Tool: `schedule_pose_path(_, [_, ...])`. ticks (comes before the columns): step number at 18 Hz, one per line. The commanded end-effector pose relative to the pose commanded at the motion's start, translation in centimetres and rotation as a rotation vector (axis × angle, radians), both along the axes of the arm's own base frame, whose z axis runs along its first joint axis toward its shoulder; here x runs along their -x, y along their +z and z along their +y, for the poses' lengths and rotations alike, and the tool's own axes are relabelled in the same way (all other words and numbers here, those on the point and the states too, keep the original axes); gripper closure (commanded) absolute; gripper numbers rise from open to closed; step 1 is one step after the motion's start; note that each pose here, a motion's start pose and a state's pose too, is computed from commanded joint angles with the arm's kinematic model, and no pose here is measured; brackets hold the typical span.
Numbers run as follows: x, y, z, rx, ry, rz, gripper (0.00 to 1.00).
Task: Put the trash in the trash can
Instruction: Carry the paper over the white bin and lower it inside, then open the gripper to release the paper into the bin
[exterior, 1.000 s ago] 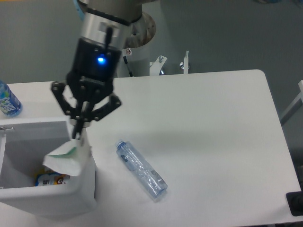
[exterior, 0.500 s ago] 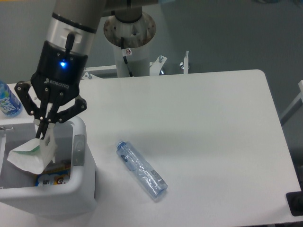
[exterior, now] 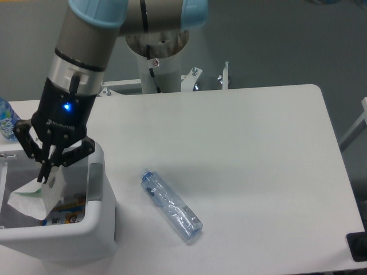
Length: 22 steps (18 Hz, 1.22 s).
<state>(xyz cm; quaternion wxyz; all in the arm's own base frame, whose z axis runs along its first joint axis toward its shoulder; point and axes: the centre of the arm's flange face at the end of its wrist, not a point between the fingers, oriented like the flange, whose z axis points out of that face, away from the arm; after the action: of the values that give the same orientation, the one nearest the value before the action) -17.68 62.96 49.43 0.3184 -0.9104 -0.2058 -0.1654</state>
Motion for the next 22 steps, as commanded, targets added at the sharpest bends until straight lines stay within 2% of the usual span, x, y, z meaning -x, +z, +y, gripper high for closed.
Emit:
schedule_pose_path(2, [-0.3,-1.2,0.0,0.017,-0.016,0.002,1.00])
schedule_pose_path(5, [-0.2,-1.6,0.3,0.021,-0.021,0.001,0.96])
schedule_pose_path(11, [-0.2,-2.0,0.3,0.027,-0.020,-0.001,0.96])
schedule_pose_path(14, [-0.1,-2.3,0.6,0.028,-0.022,0.000,0.90])
schedule_pose_path(16, [0.0,-2.3,0.7,0.027,-0.032,0.007,0.71])
schedule_pose_path(17, [0.1,-2.3,0.8,0.024,-0.035,0.012,0.57])
schedule_pose_path(18, [0.1,-2.1,0.9,0.019,-0.043,0.020,0.34])
schedule_pose_path(19, [0.2,-1.8,0.8,0.012,-0.054,0.034,0.21])
schedule_pose_path(22, [0.2,-0.1,0.6,-0.011,-0.060,0.055,0.00])
